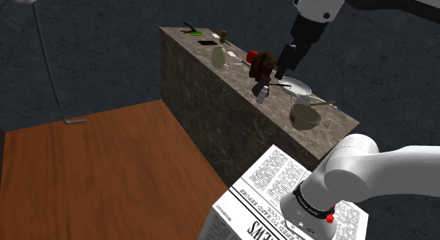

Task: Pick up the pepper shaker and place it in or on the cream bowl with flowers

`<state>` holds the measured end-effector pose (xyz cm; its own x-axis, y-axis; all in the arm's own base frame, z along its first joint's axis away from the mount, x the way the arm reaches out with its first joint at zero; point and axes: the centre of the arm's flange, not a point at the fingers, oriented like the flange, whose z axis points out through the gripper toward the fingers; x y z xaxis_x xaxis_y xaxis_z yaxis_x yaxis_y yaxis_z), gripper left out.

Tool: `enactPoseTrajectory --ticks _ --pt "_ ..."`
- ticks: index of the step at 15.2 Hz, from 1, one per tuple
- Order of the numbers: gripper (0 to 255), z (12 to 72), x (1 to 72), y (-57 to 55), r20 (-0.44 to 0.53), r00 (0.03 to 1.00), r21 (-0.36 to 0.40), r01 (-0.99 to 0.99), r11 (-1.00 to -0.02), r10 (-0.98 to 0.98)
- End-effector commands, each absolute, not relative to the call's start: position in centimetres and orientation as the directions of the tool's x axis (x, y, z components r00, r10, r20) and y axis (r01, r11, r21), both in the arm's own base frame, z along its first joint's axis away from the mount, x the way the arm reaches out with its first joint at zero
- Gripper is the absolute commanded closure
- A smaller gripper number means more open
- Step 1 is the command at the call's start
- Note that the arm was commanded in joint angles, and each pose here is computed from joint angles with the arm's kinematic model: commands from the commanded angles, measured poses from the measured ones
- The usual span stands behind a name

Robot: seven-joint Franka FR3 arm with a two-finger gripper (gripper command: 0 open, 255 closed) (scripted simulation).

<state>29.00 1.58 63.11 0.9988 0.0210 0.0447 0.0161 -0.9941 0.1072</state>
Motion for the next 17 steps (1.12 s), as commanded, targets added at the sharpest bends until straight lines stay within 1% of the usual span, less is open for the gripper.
enactPoseTrajectory --ticks 1,17 --pt "0 63.1 29.0 1.6 0.045 0.999 0.107 0.016 -0.994 0.021" --pt "0 52.9 38.3 -14.7 0.017 0.999 0.100 -0.045 -0.994 -0.044"
